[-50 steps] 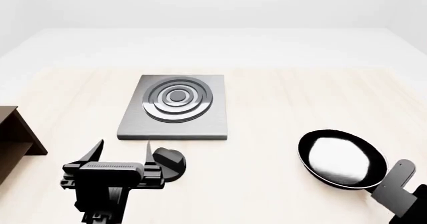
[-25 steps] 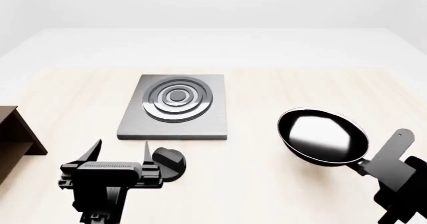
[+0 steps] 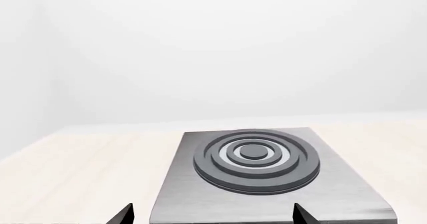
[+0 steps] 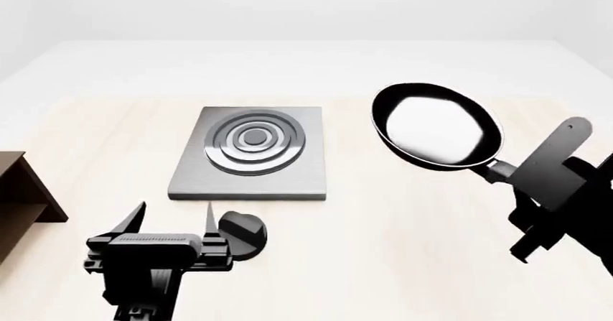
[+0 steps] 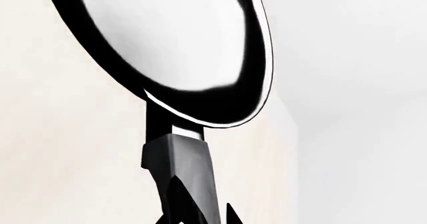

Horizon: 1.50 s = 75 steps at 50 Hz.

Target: Turn on the stove and put the frying pan on it.

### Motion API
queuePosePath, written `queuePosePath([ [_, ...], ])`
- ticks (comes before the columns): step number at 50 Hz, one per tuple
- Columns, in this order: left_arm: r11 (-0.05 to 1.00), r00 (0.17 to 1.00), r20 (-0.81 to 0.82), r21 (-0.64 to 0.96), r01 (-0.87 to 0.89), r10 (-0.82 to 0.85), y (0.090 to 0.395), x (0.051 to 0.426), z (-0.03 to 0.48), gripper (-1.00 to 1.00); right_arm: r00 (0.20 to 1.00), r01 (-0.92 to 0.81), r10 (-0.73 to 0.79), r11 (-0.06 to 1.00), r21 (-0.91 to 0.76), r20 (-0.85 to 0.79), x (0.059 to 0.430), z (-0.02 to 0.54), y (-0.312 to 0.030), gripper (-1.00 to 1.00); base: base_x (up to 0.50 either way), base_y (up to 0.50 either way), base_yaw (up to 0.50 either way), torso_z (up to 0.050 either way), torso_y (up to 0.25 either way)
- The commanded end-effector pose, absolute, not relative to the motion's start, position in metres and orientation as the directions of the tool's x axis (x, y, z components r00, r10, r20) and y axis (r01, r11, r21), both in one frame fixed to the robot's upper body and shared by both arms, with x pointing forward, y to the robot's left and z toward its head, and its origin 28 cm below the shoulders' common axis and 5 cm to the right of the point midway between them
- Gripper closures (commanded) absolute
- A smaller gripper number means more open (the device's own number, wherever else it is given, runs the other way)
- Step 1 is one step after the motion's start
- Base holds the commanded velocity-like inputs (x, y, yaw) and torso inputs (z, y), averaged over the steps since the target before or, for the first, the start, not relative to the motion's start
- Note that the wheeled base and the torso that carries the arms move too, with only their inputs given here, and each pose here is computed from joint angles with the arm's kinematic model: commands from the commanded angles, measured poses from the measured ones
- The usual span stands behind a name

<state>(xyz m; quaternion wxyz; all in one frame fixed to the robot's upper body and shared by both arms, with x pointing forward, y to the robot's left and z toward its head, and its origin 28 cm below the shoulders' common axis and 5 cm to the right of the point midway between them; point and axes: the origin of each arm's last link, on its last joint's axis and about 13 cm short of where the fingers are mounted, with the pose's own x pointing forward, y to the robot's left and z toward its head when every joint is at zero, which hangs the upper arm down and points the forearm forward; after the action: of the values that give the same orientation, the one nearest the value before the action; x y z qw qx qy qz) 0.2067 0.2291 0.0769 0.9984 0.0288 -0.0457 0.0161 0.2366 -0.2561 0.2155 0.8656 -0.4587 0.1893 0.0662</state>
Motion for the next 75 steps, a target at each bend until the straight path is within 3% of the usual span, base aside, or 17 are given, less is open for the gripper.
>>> queuePosePath([
  [1,0.999,0.995,0.094,0.04,-0.032,0.028,0.23,0.206,0.076,-1.0,0.986,-0.102,-0.055,0.55,-0.829,-0.158,0.263,0.25,-0.243,1.0,0.0,0.0,0.0,0.0,0.0],
  [16,0.999,0.995,0.094,0.034,-0.03,0.027,0.23,0.206,0.076,-1.0,0.989,-0.15,0.093,0.608,-0.78,-0.117,0.294,0.259,-0.206,1.0,0.0,0.0,0.0,0.0,0.002],
  [40,1.0,0.991,0.131,0.013,-0.02,0.018,0.231,0.205,0.076,-1.0,0.98,-0.165,0.192,0.635,-0.755,-0.053,0.339,0.257,-0.143,1.0,0.0,0.0,0.0,0.0,0.002],
  [47,0.999,0.988,0.151,-0.044,0.03,-0.023,0.235,0.203,0.076,-1.0,0.986,-0.132,0.168,0.662,-0.737,-0.027,0.353,0.251,-0.127,1.0,0.0,0.0,0.0,0.0,0.001],
  [75,0.998,0.974,0.219,-0.016,0.065,-0.06,0.237,0.198,0.079,-1.0,0.989,-0.099,0.147,0.722,-0.685,0.013,0.379,0.229,-0.048,1.0,0.0,0.0,0.0,0.001,-0.034],
])
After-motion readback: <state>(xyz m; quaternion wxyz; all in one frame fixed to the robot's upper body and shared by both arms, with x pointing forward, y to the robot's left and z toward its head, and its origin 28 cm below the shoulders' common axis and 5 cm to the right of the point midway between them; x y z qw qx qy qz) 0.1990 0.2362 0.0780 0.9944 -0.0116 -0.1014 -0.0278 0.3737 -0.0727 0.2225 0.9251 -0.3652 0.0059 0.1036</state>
